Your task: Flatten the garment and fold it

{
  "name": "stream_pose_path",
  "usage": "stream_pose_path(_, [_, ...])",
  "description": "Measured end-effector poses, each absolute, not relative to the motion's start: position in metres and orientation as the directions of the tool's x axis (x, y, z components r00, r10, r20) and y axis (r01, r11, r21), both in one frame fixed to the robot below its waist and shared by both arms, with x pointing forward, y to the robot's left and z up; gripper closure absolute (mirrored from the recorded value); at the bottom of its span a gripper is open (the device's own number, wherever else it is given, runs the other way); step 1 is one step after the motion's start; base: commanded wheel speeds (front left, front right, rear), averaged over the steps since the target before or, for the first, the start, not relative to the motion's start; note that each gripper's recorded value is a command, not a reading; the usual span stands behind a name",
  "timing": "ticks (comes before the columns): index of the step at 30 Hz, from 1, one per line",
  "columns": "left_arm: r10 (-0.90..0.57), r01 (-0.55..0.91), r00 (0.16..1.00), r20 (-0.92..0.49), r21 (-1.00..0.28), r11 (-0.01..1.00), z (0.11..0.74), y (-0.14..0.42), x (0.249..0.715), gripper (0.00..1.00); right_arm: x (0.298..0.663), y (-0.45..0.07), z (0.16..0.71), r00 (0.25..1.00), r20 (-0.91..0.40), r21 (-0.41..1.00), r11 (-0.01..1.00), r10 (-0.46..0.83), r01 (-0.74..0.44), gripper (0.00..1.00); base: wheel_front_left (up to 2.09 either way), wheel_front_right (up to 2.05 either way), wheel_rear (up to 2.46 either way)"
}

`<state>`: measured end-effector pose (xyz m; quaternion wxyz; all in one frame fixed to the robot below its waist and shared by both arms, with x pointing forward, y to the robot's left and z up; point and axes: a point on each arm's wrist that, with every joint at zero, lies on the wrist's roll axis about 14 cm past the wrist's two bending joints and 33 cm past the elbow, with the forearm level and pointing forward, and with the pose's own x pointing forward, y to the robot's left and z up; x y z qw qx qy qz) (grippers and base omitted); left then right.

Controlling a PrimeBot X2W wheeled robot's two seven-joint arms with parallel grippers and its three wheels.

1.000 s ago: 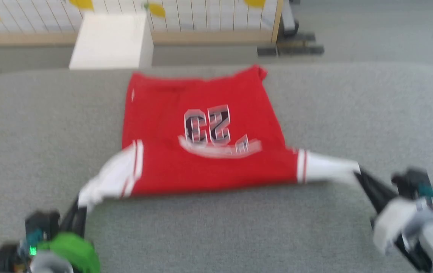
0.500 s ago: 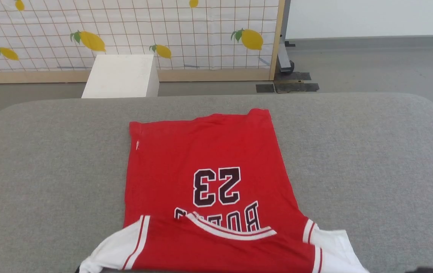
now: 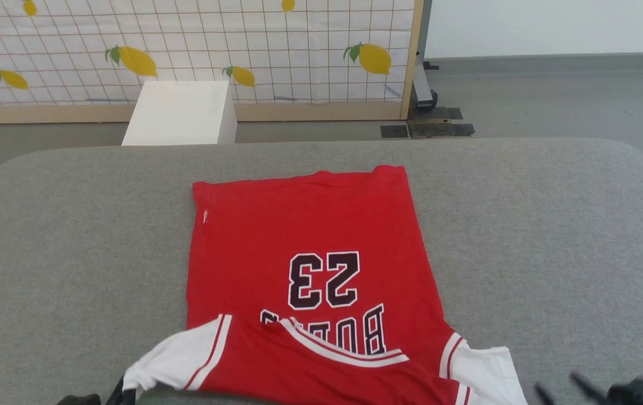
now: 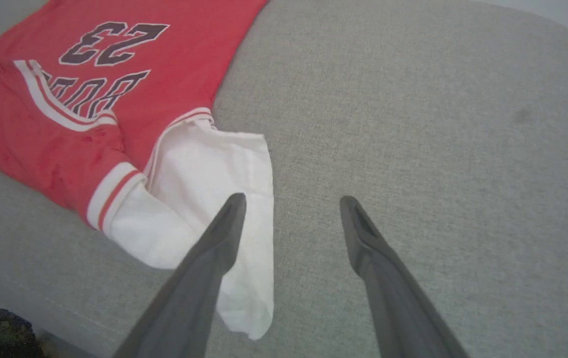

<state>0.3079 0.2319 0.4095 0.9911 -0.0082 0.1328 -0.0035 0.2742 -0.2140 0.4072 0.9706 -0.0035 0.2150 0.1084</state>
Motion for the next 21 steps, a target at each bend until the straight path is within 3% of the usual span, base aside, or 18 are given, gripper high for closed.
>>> stream_pose_path(7, [-0.036, 0.038, 0.981, -0.189, 0.007, 0.999, 0.431, 0.222, 0.316, 1.00, 0.346, -0.229, 0.499, 0.971, -0.159, -0.106, 0.975, 0.176, -0.195, 0.00, 0.00, 0.00, 0.00])
stream_pose_path(13, [-0.054, 0.060, 0.985, -0.161, 0.033, 0.998, 0.440, 0.215, 0.321, 1.00, 0.420, -0.208, 0.574, 0.971, -0.002, -0.206, 0.950, 0.239, -0.234, 0.00, 0.00, 0.00, 0.00])
stream_pose_path(17, [-0.055, 0.060, 0.987, -0.148, 0.030, 0.998, 0.444, 0.210, 0.329, 1.00, 0.470, -0.187, 0.592, 0.958, -0.045, -0.251, 0.925, 0.284, -0.286, 0.00, 0.00, 0.00, 0.00])
stream_pose_path(21, [-0.056, 0.061, 0.989, -0.134, 0.039, 0.997, 0.447, 0.207, 0.340, 1.00, 0.512, -0.166, 0.573, 0.925, -0.226, -0.246, 0.901, 0.305, -0.357, 0.00, 0.00, 0.00, 0.00])
